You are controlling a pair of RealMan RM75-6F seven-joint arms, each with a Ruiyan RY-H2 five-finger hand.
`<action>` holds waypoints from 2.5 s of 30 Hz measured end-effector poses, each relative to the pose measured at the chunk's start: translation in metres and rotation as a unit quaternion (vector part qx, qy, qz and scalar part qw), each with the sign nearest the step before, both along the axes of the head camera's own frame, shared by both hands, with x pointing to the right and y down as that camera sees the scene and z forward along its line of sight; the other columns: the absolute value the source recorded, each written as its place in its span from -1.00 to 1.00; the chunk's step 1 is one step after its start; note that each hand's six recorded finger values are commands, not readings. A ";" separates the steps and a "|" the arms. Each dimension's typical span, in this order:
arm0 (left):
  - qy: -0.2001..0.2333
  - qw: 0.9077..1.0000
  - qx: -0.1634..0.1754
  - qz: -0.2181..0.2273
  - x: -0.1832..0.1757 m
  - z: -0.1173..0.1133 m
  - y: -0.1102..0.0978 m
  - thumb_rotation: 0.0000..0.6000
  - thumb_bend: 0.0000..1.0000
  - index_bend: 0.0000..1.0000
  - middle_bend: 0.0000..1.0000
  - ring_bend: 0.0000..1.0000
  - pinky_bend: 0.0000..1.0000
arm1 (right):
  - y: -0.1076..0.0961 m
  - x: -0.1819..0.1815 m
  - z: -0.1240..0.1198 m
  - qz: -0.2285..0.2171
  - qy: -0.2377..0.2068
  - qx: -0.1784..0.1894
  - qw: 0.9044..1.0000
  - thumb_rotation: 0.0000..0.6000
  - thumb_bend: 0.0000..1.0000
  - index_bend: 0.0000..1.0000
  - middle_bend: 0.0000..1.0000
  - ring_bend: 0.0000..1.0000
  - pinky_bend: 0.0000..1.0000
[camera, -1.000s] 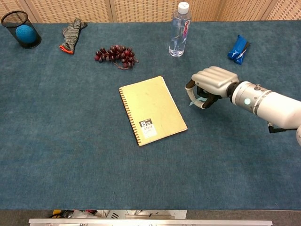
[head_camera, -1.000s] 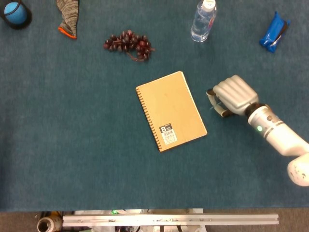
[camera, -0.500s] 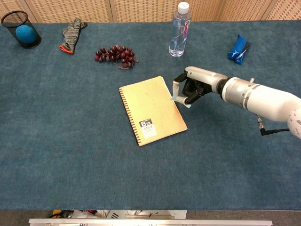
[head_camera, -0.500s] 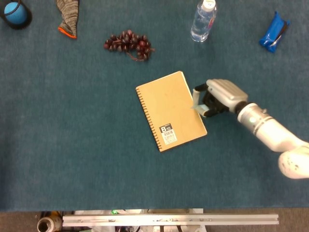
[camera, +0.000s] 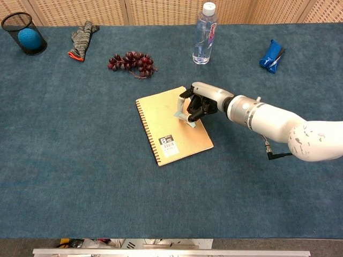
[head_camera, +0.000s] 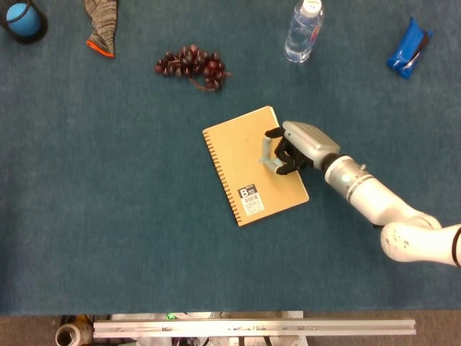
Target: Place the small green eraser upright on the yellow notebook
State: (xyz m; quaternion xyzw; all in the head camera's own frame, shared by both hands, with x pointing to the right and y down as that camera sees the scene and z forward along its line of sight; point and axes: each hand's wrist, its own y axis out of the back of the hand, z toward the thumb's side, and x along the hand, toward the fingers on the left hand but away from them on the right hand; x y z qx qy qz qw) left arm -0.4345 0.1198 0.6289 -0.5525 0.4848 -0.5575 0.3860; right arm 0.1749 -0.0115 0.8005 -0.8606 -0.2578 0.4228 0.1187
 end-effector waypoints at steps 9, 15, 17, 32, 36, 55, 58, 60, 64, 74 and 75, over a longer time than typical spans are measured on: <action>0.003 1.000 -0.001 0.002 -0.001 0.000 -0.001 1.00 -0.37 -0.60 -0.50 -0.60 -0.61 | -0.002 -0.018 0.000 -0.003 0.000 0.006 1.000 1.00 -0.20 0.25 1.00 1.00 1.00; 0.003 1.000 -0.004 0.002 -0.003 0.000 0.000 1.00 -0.37 -0.60 -0.50 -0.60 -0.61 | -0.002 -0.025 0.001 -0.012 0.010 0.011 1.000 1.00 -0.20 0.18 1.00 1.00 1.00; 0.003 1.000 -0.005 0.001 -0.003 0.000 0.000 1.00 -0.37 -0.60 -0.50 -0.60 -0.61 | -0.002 -0.026 0.001 -0.016 0.016 0.014 1.000 1.00 -0.20 0.15 1.00 1.00 1.00; 0.006 1.000 -0.004 0.003 -0.002 -0.001 -0.001 1.00 -0.37 -0.60 -0.50 -0.60 -0.61 | 0.001 -0.026 0.002 -0.029 0.040 0.021 0.999 1.00 -0.24 -0.22 1.00 1.00 1.00; 0.005 1.000 -0.004 0.004 -0.002 -0.001 -0.002 1.00 -0.37 -0.60 -0.50 -0.60 -0.61 | 0.000 -0.026 0.001 -0.026 0.038 0.022 0.999 1.00 -0.36 -0.27 1.00 1.00 1.00; 0.006 1.000 -0.004 0.005 0.000 -0.003 -0.001 1.00 -0.37 -0.60 -0.51 -0.60 -0.61 | -0.023 -0.019 -0.013 -0.038 0.061 0.117 0.991 1.00 -0.59 -0.28 1.00 1.00 1.00; 0.005 1.000 -0.004 0.005 -0.001 -0.003 0.000 1.00 -0.37 -0.60 -0.50 -0.60 -0.61 | -0.022 -0.022 -0.012 -0.047 0.067 0.125 0.989 1.00 -0.61 -0.28 1.00 1.00 1.00; 0.006 1.000 -0.004 0.003 -0.002 -0.004 0.000 1.00 -0.37 -0.60 -0.51 -0.60 -0.61 | -0.021 -0.025 -0.011 -0.050 0.069 0.128 0.988 1.00 -0.61 -0.28 1.00 1.00 1.00; 0.005 1.000 -0.005 -0.001 -0.004 -0.003 0.002 1.00 -0.37 -0.60 -0.51 -0.60 -0.61 | -0.021 -0.025 -0.008 -0.053 0.077 0.133 0.987 1.00 -0.61 -0.28 1.00 1.00 1.00; 0.005 1.000 -0.006 -0.003 -0.007 -0.003 0.004 1.00 -0.37 -0.60 -0.51 -0.60 -0.61 | -0.025 -0.031 0.001 -0.053 0.091 0.146 0.984 1.00 -0.61 -0.28 1.00 1.00 1.00; 0.005 1.000 -0.007 -0.003 -0.007 -0.003 0.004 1.00 -0.37 -0.60 -0.51 -0.60 -0.61 | -0.026 -0.032 0.002 -0.053 0.092 0.147 0.983 1.00 -0.61 -0.28 1.00 1.00 1.00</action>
